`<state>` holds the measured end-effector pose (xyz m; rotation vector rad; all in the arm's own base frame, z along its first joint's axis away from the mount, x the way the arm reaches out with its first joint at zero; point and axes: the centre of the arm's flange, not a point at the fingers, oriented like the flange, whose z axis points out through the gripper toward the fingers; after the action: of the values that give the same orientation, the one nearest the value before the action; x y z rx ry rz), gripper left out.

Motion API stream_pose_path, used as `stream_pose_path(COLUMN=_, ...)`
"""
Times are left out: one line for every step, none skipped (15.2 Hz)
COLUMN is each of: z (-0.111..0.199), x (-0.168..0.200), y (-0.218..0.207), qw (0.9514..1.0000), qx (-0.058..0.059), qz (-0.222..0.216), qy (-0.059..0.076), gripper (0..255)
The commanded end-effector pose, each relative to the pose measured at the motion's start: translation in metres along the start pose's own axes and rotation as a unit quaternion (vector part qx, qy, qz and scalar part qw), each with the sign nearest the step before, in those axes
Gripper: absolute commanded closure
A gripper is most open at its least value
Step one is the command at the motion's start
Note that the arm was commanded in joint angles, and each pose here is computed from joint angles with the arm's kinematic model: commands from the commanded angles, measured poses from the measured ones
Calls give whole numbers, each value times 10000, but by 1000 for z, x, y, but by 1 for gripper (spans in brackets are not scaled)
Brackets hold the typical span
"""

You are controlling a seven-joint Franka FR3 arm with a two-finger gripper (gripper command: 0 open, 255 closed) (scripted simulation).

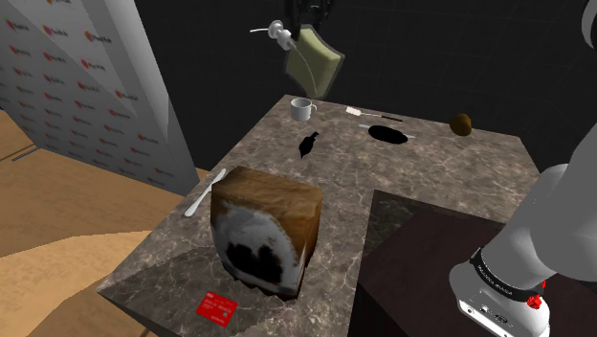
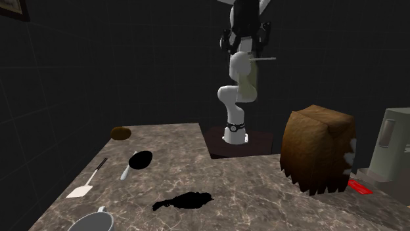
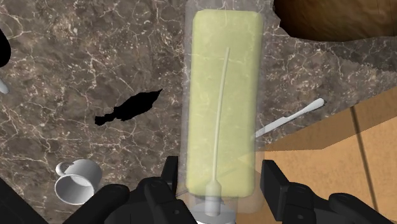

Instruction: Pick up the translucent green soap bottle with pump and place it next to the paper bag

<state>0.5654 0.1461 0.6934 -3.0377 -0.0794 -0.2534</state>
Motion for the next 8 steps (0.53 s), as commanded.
stream_pose_path(z=0, x=4, y=-31, qw=10000, qx=4, qz=7, qy=6, gripper=255)
stream_pose_path(z=2, x=6, y=-44, qw=10000, qx=4, qz=7, qy=6, gripper=255)
stream_pose_path(z=3, x=8, y=-57, qw=10000, qx=4, qz=7, qy=6, gripper=255)
stream_pose_path(z=5, x=11, y=-70, qw=10000, qx=4, qz=7, qy=6, gripper=255)
stream_pose_path(z=6, x=13, y=-83, qw=10000, qx=4, qz=7, qy=6, gripper=255)
stream_pose_path(z=8, x=15, y=-96, qw=10000, qx=4, qz=7, qy=6, gripper=255)
stream_pose_path(z=10, x=18, y=-111, qw=10000, qx=4, qz=7, qy=6, gripper=255)
stream_pose_path(z=15, x=17, y=-111, qw=10000, qx=4, qz=7, qy=6, gripper=255)
